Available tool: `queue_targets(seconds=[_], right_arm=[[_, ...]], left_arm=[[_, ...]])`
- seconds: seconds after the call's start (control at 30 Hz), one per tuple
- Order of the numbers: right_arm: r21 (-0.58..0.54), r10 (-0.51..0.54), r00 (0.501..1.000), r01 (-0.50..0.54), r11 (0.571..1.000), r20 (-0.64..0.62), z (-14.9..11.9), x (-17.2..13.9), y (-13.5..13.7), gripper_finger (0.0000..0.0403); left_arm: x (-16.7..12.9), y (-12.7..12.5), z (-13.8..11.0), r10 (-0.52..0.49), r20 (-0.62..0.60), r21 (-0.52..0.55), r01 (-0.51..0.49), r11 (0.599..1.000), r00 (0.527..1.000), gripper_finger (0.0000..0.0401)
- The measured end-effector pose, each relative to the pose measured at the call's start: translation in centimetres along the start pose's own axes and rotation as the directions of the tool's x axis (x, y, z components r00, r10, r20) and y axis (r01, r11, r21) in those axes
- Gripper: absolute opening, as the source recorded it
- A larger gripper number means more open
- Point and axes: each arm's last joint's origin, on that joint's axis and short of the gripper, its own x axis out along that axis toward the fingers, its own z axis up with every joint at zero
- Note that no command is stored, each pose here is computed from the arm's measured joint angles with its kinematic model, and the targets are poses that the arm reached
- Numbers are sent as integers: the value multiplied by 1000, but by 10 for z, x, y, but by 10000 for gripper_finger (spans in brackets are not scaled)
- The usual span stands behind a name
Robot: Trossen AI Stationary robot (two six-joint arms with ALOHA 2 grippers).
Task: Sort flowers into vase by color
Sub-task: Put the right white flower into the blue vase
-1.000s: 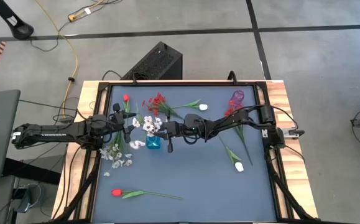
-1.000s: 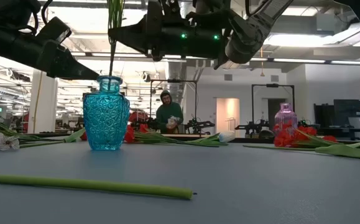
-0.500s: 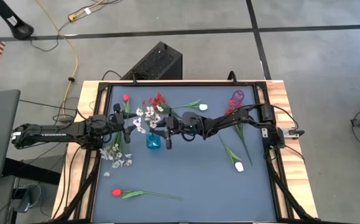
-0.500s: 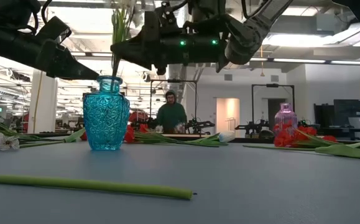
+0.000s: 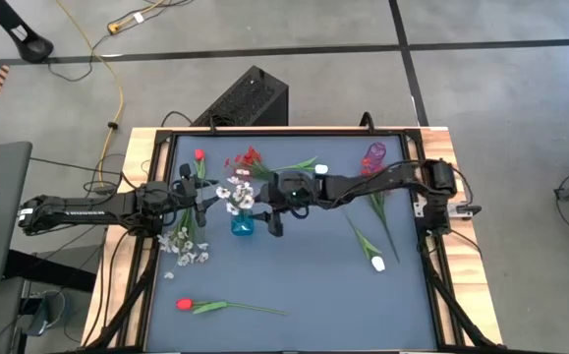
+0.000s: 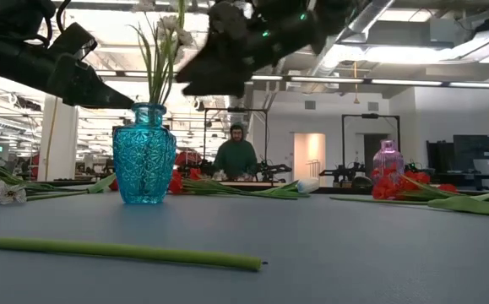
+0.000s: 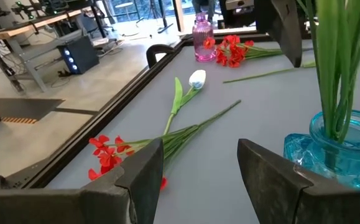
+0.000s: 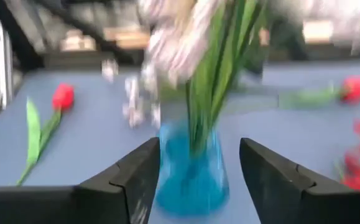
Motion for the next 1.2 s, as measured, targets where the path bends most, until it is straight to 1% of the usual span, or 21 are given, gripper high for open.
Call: queue_targets(seconds=[0.1,0.27,0.43,0.5,0.6,0.67,0.7,0.73,0.83,0.87,0.9,0.93,1.03,1.2], right_arm=[[16,-3,992,5,1000,-129,4,-18,2,250],[88,-4,946,34,996,-324,3,-52,6,250],[145,-2,901,72,987,-433,1,-79,9,250],[166,-1,874,94,982,-486,-2,-86,9,250],[243,3,811,172,955,-585,-11,-96,10,250],[292,2,749,255,922,-662,-19,-100,12,250],[298,-12,714,308,903,-701,-23,-102,14,250],[288,-35,673,362,887,-739,-28,-103,15,250],[199,-123,544,494,846,-830,-43,-103,23,250],[170,-148,507,528,832,-849,-49,-102,26,250],[152,-163,480,551,821,-862,-55,-101,28,250],[140,-170,460,565,813,-871,-60,-99,31,250],[140,-172,432,599,788,-885,-75,-97,36,250],[167,-151,364,708,686,-919,-91,-105,32,249]], left_arm=[[0,0,0,-3,0,0,3,1000,1000,196],[0,0,0,-2,-1,0,2,1000,1000,196],[0,0,0,-3,-1,0,3,1000,1000,196],[0,0,0,-3,-1,0,3,1000,1000,196],[0,0,0,-4,-1,0,4,1000,1000,196],[0,0,0,-10,0,0,10,1000,1000,196],[0,0,0,-15,0,0,15,1000,1000,196],[0,-1,0,-23,1,0,23,1000,1000,196],[0,-1,0,-26,2,0,26,1000,1000,196],[0,-1,0,-26,2,0,26,1000,1000,196],[0,-1,0,-26,2,0,26,1000,1000,196],[0,-1,0,-27,2,0,27,1000,1000,196],[0,-1,0,-30,2,0,30,1000,1000,196],[0,-1,0,-49,4,-8,49,999,999,196]])
